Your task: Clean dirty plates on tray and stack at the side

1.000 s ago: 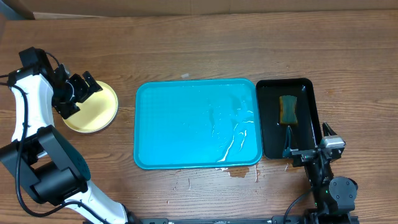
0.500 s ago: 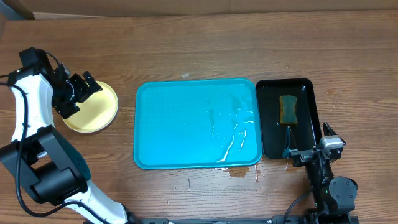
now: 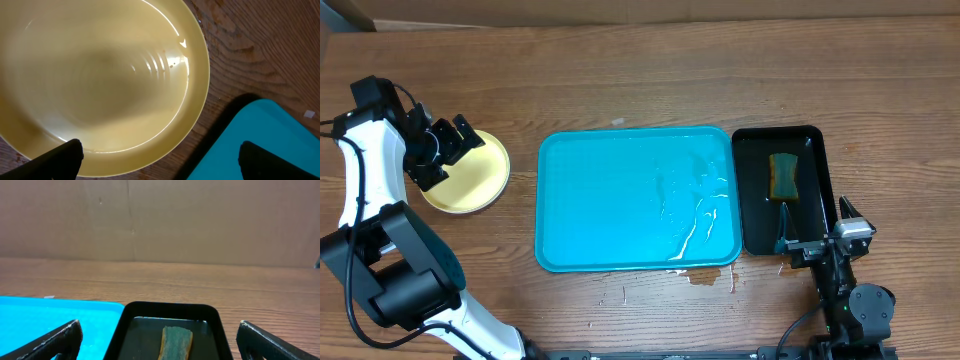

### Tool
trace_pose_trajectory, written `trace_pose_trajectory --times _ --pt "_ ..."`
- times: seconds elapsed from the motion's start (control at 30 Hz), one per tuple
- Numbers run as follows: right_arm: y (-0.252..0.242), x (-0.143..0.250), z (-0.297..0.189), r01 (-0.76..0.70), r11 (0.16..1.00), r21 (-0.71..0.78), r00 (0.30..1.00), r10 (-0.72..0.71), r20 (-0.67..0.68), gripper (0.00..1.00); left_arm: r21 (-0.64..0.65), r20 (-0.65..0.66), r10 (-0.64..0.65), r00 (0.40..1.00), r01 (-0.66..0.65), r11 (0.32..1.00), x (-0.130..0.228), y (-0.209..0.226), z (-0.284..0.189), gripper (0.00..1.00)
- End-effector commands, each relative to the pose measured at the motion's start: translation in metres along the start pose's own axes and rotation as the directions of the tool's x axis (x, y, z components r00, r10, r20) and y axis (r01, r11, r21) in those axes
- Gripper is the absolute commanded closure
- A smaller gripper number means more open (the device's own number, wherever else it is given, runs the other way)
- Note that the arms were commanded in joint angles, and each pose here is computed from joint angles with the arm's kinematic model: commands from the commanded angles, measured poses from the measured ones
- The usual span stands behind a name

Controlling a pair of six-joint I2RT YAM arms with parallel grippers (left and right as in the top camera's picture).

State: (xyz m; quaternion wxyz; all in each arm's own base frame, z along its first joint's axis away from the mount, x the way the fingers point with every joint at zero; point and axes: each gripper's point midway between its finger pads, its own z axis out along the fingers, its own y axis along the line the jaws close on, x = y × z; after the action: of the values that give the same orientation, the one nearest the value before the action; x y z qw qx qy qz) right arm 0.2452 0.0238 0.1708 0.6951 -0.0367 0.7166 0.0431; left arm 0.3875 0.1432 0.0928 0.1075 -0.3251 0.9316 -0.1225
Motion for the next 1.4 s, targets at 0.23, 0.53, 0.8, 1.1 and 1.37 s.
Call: trace_pose_trajectory --times 0.23,0.53,0.8,1.1,1.37 --pt "-0.001 0.001 0.0 0.008 1.0 0.008 1.0 -0.008 0.006 0.0 0.011 0.0 0.036 0.999 -0.036 0.999 0.003 -0.008 0.0 0.0" --pt "-0.001 0.001 0.0 0.008 1.0 0.008 1.0 -0.008 0.006 0.0 0.07 0.121 0.228 0.966 -0.237 0.969 0.026 -0.087 -0.051 0.0" --pt "-0.001 0.001 0.0 0.007 1.0 0.008 1.0 -0.008 0.006 0.0 0.147 0.313 0.411 0.856 -0.471 0.87 0.08 -0.165 -0.133 0.0" --pt "-0.001 0.001 0.0 0.008 1.0 0.008 1.0 -0.008 0.006 0.0 0.188 0.507 0.45 0.735 -0.604 0.774 0.129 -0.189 -0.219 0.0" --pt "-0.001 0.001 0.0 0.008 1.0 0.008 1.0 -0.008 0.006 0.0 0.165 0.571 0.438 0.695 -0.619 0.768 0.152 -0.169 -0.241 0.0"
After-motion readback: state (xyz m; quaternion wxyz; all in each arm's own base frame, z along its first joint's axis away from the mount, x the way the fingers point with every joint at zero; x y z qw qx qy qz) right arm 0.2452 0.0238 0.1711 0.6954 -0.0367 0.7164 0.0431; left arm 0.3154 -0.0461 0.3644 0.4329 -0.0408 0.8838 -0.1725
